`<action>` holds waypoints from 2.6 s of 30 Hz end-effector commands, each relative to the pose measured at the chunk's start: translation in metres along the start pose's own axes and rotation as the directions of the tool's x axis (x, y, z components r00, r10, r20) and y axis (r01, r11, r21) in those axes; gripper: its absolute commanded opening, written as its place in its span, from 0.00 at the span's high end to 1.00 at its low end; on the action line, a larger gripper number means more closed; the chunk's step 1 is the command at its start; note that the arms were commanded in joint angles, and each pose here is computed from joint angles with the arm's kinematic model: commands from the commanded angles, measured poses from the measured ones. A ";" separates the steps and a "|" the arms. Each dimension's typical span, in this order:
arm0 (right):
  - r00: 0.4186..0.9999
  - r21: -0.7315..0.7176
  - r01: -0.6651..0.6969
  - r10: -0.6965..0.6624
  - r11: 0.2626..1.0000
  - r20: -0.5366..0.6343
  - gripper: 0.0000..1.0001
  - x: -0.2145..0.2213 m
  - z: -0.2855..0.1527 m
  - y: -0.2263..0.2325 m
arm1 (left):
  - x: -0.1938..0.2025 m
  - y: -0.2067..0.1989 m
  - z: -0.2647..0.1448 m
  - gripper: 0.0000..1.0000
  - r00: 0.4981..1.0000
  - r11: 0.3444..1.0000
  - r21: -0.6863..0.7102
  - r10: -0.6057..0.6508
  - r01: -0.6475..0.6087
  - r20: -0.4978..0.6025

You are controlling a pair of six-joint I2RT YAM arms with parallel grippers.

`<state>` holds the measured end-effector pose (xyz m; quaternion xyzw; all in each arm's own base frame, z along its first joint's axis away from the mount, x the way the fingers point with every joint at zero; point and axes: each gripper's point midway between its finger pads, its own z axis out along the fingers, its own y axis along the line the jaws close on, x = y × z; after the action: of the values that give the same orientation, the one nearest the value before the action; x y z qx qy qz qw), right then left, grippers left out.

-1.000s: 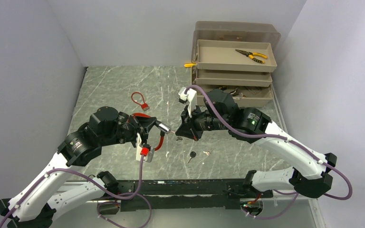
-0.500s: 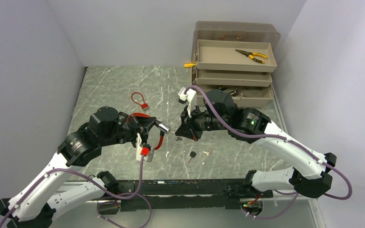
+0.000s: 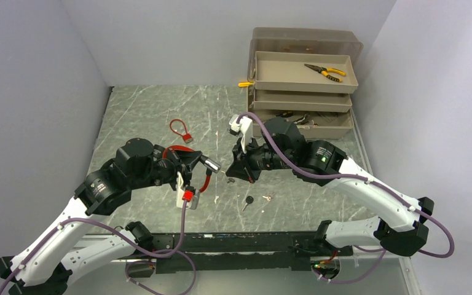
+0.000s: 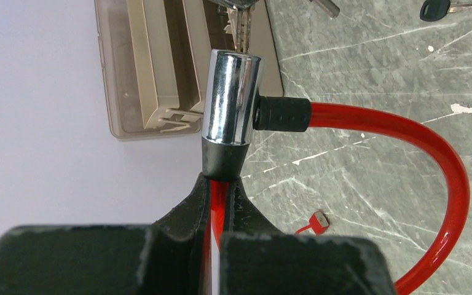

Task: Unlock with the key
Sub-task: Unlock the lock.

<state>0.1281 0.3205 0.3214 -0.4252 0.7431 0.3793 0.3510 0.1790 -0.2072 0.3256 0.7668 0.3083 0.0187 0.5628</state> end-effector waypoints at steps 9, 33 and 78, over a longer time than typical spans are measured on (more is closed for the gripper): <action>0.992 -0.031 0.038 -0.034 0.999 0.119 1.00 -0.029 -0.007 0.010 | -0.016 0.025 -0.005 1.00 0.998 0.996 -0.082 0.037 -0.032 0.055; 0.991 -0.046 0.035 -0.029 0.998 0.127 1.00 -0.025 -0.012 0.014 | -0.006 0.024 -0.002 1.00 0.999 0.996 -0.088 0.034 -0.033 0.010; 0.993 0.005 0.061 -0.062 0.998 0.101 1.00 -0.013 0.002 -0.002 | -0.017 0.025 -0.006 1.00 0.998 0.996 -0.080 0.034 -0.029 0.059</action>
<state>0.1284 0.3199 0.3232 -0.4263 0.7286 0.3870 0.3710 0.1799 -0.2078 0.3234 0.7677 0.3096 0.0215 0.5607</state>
